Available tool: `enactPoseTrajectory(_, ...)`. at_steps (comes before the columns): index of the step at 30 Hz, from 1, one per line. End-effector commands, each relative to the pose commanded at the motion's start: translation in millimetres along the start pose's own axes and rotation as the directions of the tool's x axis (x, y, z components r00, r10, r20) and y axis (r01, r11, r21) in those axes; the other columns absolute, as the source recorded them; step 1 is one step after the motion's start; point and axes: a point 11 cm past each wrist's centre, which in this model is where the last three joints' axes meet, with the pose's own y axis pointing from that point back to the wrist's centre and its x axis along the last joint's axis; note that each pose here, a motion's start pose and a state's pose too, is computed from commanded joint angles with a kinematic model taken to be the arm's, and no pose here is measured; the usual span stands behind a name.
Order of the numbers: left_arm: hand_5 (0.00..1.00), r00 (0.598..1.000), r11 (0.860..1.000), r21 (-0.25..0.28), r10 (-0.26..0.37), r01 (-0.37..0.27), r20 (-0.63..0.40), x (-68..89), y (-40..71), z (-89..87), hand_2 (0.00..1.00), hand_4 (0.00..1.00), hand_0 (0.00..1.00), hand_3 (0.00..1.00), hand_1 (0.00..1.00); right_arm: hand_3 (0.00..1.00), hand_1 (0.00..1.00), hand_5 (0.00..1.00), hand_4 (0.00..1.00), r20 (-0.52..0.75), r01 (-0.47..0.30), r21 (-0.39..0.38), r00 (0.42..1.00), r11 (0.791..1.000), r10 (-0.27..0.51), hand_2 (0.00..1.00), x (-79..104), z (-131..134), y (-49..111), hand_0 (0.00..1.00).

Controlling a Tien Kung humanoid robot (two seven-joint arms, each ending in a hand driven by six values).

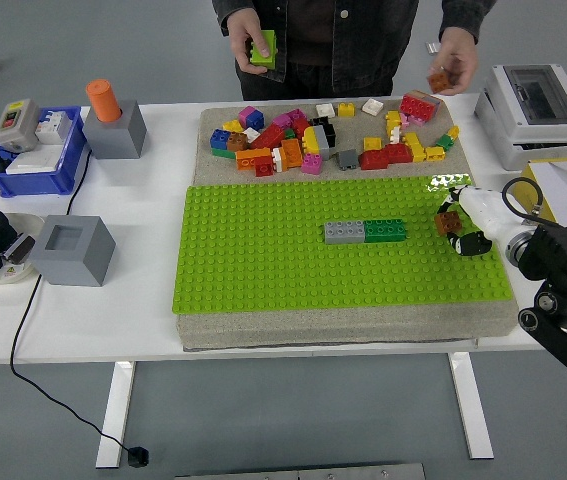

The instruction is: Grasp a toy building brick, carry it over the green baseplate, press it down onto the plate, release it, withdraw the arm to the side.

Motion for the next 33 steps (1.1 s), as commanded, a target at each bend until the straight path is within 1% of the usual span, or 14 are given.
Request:
enactPoseTrajectory(8,0.234,1.000,1.000,0.000,-0.002,0.002,0.000,-0.8,0.0,-0.2,0.634,0.702,0.656,0.640,0.637,0.560,0.859,0.002,0.633,0.061,0.009,0.016,0.998,1.000,-0.010,0.919,-9.6,-15.6,-7.6,0.802)
enactPoseTrajectory(16,0.234,1.000,1.000,-0.002,-0.003,0.003,0.000,-1.1,0.0,-0.1,0.634,0.702,0.656,0.640,0.638,0.572,0.854,0.002,0.628,0.085,0.025,0.012,0.996,1.000,-0.025,0.917,-18.9,-18.4,-11.5,0.800)
enactPoseTrajectory(17,0.234,1.000,1.000,-0.002,-0.002,0.002,-0.001,-1.1,0.0,-0.1,0.635,0.702,0.656,0.640,0.638,0.585,0.852,0.002,0.605,0.087,0.025,0.012,0.996,1.000,-0.026,0.915,-19.5,-18.4,-11.6,0.800)
enactPoseTrajectory(33,0.233,1.000,1.000,-0.002,-0.003,0.003,0.000,-1.5,0.0,-0.4,0.634,0.701,0.656,0.639,0.638,0.595,0.851,0.002,0.582,0.115,0.013,0.014,0.993,1.000,-0.015,0.910,-20.0,-21.4,-13.1,0.796)
